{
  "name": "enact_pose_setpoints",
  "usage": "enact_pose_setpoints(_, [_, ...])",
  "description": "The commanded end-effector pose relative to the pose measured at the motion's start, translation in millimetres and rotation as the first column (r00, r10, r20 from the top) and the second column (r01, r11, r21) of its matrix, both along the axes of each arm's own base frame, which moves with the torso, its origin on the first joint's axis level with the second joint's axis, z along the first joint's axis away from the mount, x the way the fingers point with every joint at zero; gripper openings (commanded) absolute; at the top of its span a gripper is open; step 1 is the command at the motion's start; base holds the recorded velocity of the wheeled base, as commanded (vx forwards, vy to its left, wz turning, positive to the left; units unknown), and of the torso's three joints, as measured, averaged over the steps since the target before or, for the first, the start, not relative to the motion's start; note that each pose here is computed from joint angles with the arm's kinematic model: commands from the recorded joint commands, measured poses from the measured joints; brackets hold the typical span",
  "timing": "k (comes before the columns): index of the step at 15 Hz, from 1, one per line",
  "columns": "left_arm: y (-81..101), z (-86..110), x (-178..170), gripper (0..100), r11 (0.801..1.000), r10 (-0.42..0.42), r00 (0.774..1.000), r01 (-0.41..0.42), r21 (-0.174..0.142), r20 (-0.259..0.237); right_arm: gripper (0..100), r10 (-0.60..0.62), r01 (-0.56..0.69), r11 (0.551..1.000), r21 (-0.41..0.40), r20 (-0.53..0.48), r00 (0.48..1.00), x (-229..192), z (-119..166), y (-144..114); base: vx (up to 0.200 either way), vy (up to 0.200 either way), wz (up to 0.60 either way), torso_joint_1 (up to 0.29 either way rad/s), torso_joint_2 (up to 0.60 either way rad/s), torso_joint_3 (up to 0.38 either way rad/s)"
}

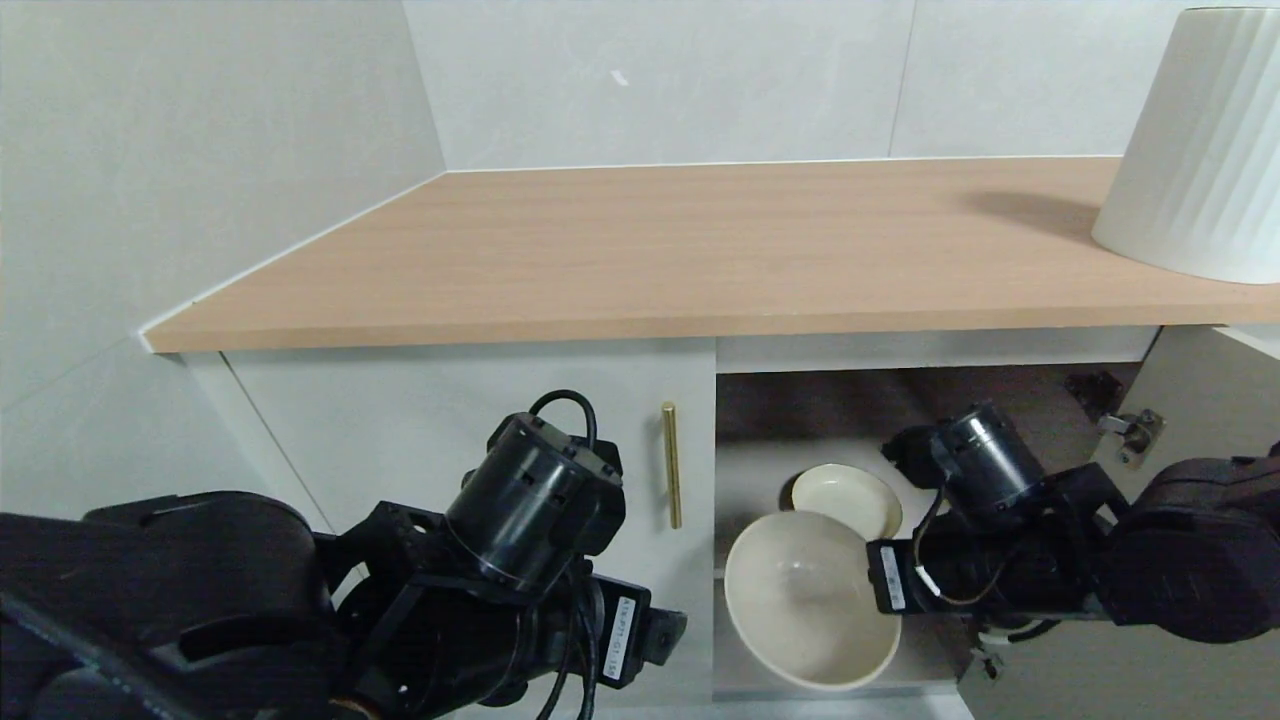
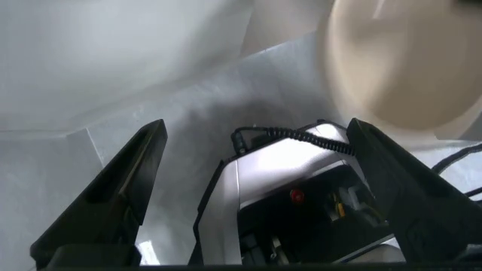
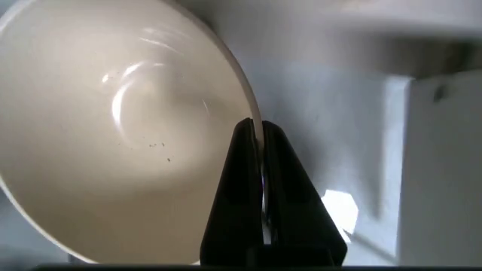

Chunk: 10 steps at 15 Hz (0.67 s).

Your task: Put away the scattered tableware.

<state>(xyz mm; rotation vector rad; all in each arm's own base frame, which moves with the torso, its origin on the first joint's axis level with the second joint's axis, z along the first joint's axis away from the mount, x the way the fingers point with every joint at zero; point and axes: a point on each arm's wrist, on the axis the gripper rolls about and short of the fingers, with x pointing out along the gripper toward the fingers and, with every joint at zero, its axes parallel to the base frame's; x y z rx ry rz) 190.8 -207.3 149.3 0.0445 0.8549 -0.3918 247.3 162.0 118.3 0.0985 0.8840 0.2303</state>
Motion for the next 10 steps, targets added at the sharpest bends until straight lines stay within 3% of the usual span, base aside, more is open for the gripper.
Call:
enact_pose_setpoints(1, [2.0, 3.1, 0, 100, 1.0, 0.005, 1.0, -0.005, -0.009, 0.007, 0, -0.112, 0.107, 0.992, 0.068, 0.073, 0.991, 18, 0, -19, 0.0, 0.0, 0.0, 0.0, 0.0, 0.0])
enact_pose_setpoints(3, [3.1, 4.4, 0, 100, 1.0, 0.008, 1.0, -0.008, -0.012, 0.011, 0, -0.157, 0.136, 0.981, 0.142, 0.157, 0.975, 29, -6, -19, 0.0, 0.0, 0.0, 0.0, 0.0, 0.0])
enact_pose_setpoints(9, [3.0, 5.4, 1, 100, 1.0, 0.011, 1.0, -0.01, -0.015, 0.012, 0, -0.298, 0.275, 0.951, 0.143, 0.176, 0.938, 65, -32, -29, 0.0, 0.0, 0.0, 0.0, 0.0, 0.0])
enact_pose_setpoints(10, [2.7, 5.1, 1, 100, 1.0, 0.011, 1.0, -0.01, -0.015, 0.012, 0, -0.401, 0.376, 0.914, 0.154, 0.182, 0.898, 83, -39, -31, 0.0, 0.0, 0.0, 0.0, 0.0, 0.0])
